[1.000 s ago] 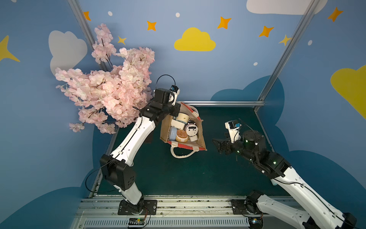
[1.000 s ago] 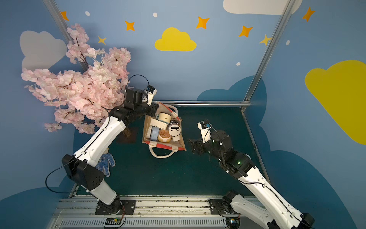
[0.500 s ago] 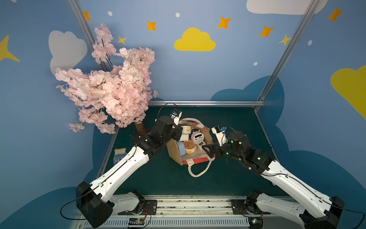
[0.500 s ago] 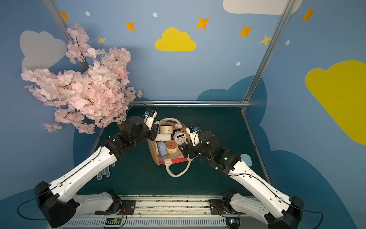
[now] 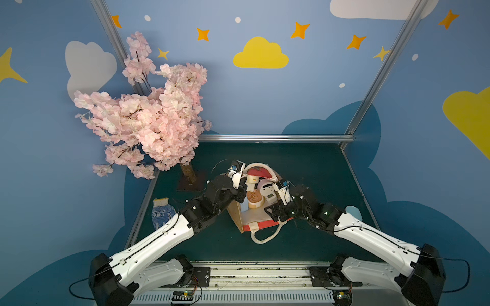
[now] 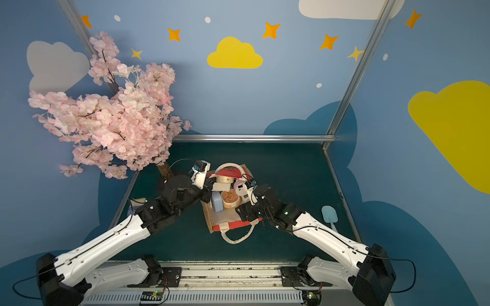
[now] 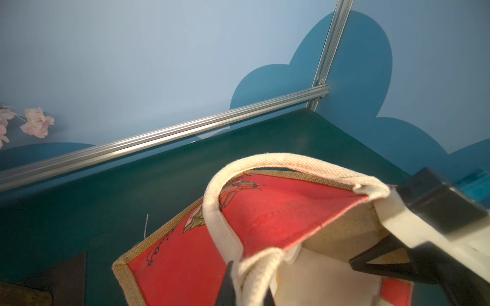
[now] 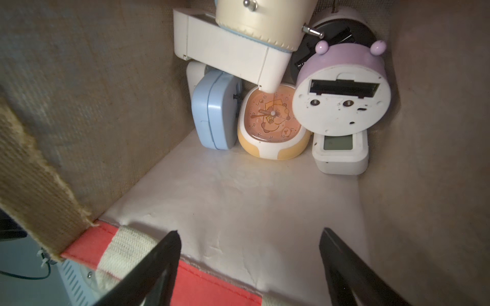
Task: Take the alarm clock out of the canvas bag
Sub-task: Pick up the canvas bag from the center of the board, then pick up the alarm from the canvas bag.
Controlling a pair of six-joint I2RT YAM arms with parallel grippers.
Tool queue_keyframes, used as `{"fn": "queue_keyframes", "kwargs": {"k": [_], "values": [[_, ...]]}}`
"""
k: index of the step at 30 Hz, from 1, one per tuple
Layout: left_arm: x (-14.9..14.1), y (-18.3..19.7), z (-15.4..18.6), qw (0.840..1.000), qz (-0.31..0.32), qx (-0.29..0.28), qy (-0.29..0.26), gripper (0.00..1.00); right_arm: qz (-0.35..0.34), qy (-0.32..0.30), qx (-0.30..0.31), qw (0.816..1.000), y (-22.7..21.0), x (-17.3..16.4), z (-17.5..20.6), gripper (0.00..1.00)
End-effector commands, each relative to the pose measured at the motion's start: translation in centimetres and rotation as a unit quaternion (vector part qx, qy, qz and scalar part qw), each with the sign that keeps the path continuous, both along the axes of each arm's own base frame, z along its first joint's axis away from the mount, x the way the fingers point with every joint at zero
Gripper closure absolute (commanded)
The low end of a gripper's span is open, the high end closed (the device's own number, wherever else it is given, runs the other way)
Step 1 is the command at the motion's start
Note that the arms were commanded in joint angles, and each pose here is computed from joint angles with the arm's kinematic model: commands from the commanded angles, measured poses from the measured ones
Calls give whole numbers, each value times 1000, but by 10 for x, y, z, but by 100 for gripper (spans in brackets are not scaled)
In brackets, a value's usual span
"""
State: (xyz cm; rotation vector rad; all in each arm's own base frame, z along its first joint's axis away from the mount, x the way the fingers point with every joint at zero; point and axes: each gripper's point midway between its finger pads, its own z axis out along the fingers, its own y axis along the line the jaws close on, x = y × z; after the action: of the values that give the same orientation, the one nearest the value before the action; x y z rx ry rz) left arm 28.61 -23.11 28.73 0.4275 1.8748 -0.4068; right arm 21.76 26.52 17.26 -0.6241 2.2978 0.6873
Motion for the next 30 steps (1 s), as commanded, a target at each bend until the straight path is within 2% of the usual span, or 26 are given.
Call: {"fn": "queue_keyframes", "kwargs": {"k": [1, 5, 10, 17, 19, 25, 30], "values": [[-7, 2, 6, 997, 13, -71, 0, 97, -35, -1, 5, 999, -5, 7, -8, 17], [-9, -7, -11, 997, 7, -68, 25, 97, -57, 2, 12, 998, -2, 13, -16, 15], [-8, -15, -11, 996, -4, -78, 34, 97, -73, -21, 51, 996, 13, 30, -13, 13], [-11, -17, -14, 995, -8, -87, 55, 97, -49, -86, -12, 995, 29, 60, -16, 9], [-14, -17, -16, 994, -10, -90, 67, 97, -47, -109, -28, 992, 29, 67, -13, 8], [-15, -10, -22, 989, -10, -104, 108, 97, -21, -167, -29, 985, 40, 77, 13, 5], [-12, 1, -20, 989, 6, -92, 116, 97, -4, -204, -2, 979, 59, 82, 33, 5]]}}
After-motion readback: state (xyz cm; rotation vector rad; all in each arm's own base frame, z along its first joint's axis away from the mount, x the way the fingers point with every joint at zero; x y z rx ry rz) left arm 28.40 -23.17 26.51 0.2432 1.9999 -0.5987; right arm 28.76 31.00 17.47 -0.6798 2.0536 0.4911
